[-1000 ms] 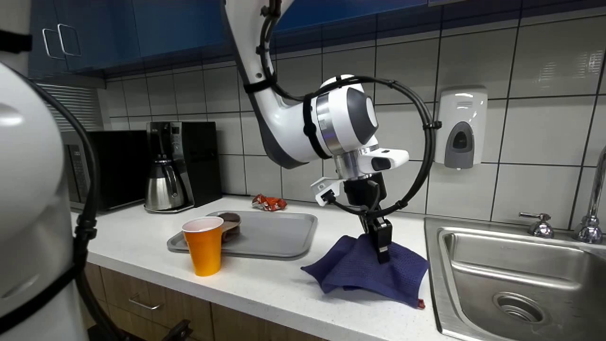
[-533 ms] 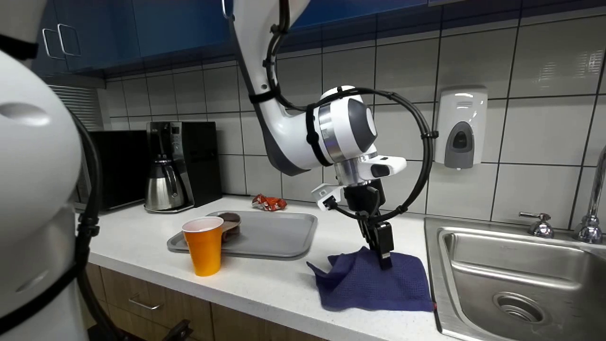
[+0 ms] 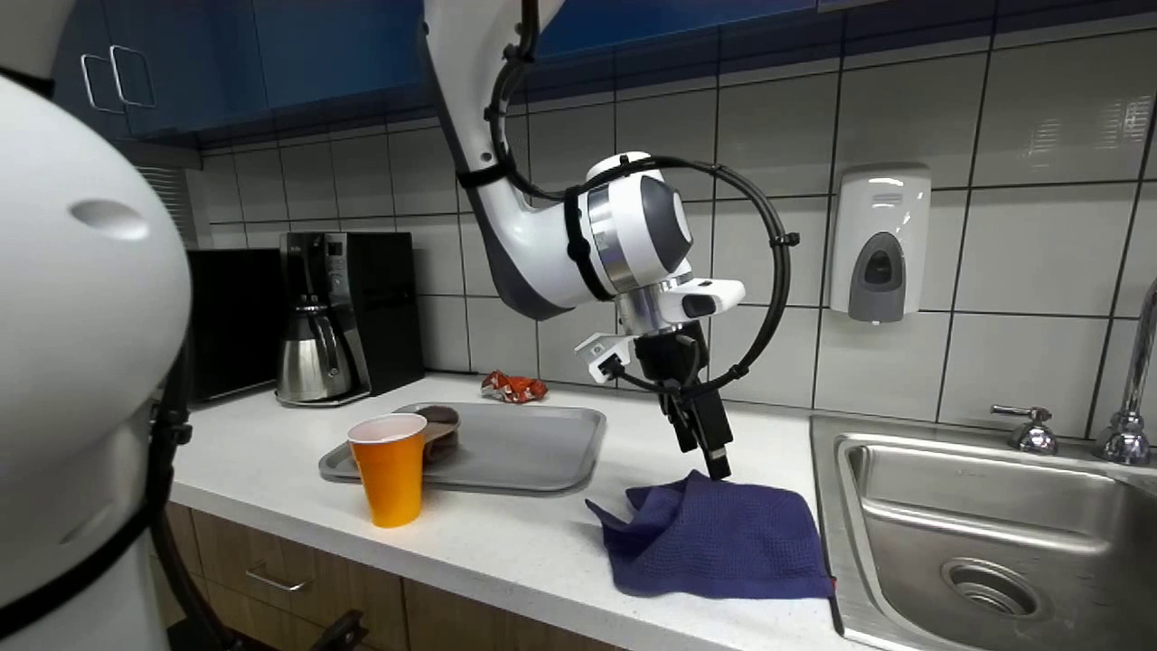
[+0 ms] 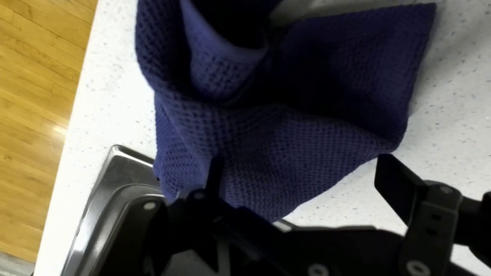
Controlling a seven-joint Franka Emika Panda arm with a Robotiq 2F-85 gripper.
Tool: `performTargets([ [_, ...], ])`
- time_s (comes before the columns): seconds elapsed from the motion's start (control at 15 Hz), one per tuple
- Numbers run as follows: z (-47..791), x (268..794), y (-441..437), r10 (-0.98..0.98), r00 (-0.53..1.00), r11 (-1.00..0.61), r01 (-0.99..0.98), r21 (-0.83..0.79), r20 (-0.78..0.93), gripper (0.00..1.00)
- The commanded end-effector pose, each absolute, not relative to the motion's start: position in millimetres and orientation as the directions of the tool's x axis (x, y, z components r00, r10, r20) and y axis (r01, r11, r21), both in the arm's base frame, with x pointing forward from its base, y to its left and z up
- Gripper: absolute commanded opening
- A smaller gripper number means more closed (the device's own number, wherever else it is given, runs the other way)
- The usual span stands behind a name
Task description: Remove the blue and brown towels from the tray
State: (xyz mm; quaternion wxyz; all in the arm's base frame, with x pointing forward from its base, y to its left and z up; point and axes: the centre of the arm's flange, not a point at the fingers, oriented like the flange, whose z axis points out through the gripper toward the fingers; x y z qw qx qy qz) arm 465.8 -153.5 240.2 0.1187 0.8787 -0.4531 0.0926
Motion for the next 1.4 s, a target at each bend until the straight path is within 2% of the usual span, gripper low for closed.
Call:
performTargets([
  [0.0,263,465,-128,-0.759,0.585,-0.578,-0.808,0.116,0.287,1.00],
  [1.33,298,515,-4,-0.604,0.736,-0.769,-0.638,0.018,0.305,1.00],
])
